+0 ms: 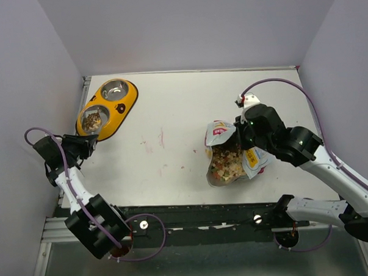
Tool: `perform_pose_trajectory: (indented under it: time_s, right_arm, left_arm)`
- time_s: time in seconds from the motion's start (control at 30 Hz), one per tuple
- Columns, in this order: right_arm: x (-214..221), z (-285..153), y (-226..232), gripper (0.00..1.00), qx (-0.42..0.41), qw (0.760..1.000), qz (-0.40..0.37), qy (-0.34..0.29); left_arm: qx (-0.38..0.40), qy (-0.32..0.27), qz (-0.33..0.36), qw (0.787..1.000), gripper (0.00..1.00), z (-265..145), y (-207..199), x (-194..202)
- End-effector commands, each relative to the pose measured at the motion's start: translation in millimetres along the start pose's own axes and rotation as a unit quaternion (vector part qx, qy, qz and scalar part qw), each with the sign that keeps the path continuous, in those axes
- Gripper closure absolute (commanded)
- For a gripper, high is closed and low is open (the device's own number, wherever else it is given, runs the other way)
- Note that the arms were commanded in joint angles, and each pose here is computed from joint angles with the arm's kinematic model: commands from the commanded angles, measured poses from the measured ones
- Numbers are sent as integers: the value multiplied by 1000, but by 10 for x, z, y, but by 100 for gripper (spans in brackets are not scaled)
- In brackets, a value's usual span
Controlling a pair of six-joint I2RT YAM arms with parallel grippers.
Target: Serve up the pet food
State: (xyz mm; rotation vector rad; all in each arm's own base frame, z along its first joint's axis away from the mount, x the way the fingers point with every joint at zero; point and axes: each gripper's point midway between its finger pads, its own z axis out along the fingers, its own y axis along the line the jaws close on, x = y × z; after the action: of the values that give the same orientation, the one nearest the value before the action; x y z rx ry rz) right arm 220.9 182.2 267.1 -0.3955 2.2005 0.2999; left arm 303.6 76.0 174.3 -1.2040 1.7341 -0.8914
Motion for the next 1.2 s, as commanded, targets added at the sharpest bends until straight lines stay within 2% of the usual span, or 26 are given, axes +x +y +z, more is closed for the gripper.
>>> perform_pose_trajectory:
  time_s: [0.0,0.53,0.97,1.17]
  right_arm:
    - [-445,-144,112,99,-33,995,26,-90]
    - [-481,-110,96,99,-25,995,23,-97]
    - [-465,-52,105,99,-21,995,20,-92]
    - [-476,-53,98,99,-19,995,21,-93]
  left_arm:
    - [12,7,20,1000,100,-27,-158,-98]
    - [-105,27,20,994,100,32,-41,-403]
    - [-146,57,50,986,100,234,17,-395]
    - [-199,64,52,977,100,310,39,-466]
